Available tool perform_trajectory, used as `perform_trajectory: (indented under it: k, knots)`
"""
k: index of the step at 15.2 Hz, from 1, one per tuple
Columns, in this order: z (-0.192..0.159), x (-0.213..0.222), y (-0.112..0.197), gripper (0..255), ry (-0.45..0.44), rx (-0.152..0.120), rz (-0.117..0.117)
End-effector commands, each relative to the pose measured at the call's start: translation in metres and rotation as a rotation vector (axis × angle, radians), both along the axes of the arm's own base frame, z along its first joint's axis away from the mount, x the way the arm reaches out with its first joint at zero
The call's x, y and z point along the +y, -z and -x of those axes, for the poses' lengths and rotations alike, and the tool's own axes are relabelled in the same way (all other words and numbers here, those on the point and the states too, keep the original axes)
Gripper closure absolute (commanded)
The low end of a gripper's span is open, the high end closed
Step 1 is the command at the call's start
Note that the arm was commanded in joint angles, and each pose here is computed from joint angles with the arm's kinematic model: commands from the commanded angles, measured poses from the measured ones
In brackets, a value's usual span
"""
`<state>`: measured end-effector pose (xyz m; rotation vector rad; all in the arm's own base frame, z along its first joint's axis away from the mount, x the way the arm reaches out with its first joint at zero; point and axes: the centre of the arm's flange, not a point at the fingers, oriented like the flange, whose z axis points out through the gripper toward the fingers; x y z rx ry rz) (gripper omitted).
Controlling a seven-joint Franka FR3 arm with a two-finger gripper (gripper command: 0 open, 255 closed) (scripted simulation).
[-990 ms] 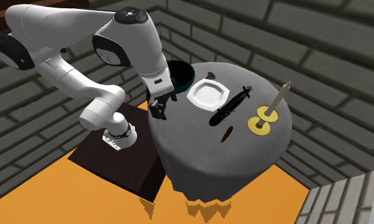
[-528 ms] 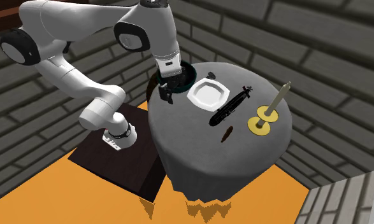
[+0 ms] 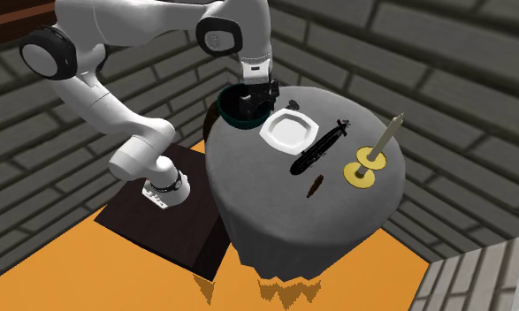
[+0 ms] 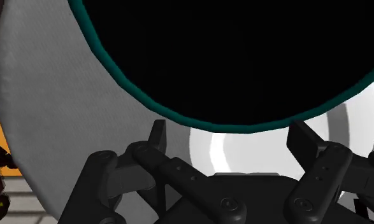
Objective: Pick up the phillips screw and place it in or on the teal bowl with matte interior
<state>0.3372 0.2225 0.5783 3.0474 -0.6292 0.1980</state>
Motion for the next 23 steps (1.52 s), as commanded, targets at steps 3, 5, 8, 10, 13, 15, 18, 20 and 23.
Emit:
perform_trajectory:
  k: [3,5,8,10,13,15,18,20,23]
  knots:
    - [-0.017,0.054,0.010,0,0.114,0.006,0.018]
    - [-0.027,0.081,0.015,0,0.167,0.009,0.027]
    - [-0.046,0.119,0.024,0,0.248,0.014,0.042]
    - [-0.060,0.144,0.030,0,0.302,0.016,0.051]
    - [-0.078,0.172,0.038,0,0.366,0.020,0.063]
    - [-0.078,0.170,0.048,0,0.365,0.020,0.063]
    - [-0.080,0.168,0.064,0,0.365,0.020,0.063]
    - [-0.080,0.166,0.077,0,0.365,0.020,0.063]
    - [-0.080,0.166,0.077,0,0.365,0.020,0.063]
